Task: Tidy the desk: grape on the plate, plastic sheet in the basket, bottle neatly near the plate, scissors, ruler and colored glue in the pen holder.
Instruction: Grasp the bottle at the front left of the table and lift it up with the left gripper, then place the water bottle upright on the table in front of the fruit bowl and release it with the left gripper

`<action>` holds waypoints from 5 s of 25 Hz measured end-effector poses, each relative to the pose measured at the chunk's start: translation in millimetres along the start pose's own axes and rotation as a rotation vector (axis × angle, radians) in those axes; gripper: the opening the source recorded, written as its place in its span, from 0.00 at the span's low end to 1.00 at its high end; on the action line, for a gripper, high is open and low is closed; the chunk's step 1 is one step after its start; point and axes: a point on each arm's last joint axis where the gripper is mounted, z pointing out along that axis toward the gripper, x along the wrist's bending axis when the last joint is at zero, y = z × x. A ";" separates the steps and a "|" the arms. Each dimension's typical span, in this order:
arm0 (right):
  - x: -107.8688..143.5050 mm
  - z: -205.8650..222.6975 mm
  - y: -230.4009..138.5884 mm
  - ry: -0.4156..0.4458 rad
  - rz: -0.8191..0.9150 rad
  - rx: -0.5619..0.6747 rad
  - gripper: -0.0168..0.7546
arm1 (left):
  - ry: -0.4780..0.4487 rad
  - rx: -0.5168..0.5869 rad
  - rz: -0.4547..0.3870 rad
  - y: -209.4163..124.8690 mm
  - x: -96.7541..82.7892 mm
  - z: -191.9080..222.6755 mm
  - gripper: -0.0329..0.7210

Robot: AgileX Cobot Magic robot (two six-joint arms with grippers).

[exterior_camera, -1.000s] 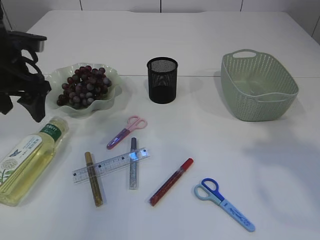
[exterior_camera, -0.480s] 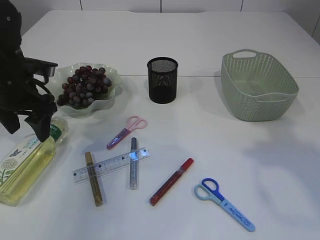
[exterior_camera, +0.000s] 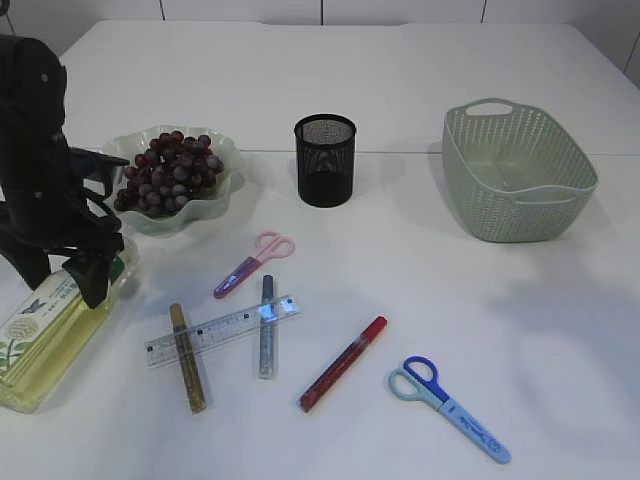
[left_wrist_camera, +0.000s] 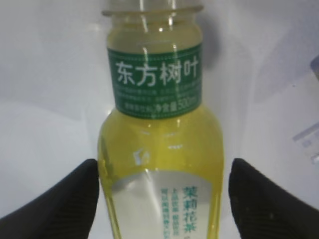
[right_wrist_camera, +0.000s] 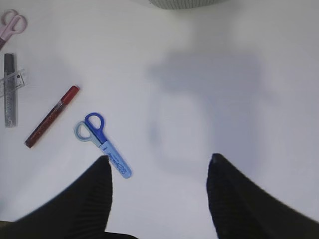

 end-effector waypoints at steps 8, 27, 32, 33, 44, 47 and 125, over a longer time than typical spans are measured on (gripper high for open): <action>0.0 0.0 0.0 0.000 -0.002 0.000 0.64 | -0.005 0.050 -0.005 8.1 3.0 28.9 0.82; -0.2 0.0 0.0 -0.002 -0.011 0.000 0.64 | -0.007 0.070 -0.004 9.7 2.7 38.3 0.69; -0.2 0.0 0.0 -0.002 -0.011 0.000 0.64 | -0.014 0.075 -0.008 9.3 2.1 38.3 0.69; -0.2 0.0 0.0 -0.002 -0.011 0.000 0.64 | -0.022 0.080 -0.011 8.8 1.4 38.3 0.68; -0.2 0.0 0.0 -0.002 -0.013 0.000 0.64 | -0.047 0.087 -0.106 7.8 -1.3 36.4 0.68; -0.2 0.0 0.0 -0.002 -0.013 0.000 0.64 | -0.060 0.063 -0.122 6.0 -2.2 25.2 0.68; -0.8 0.0 0.0 -0.009 -0.027 0.000 0.64 | -0.053 -1.700 -0.235 -138.8 -10.7 -35.8 0.68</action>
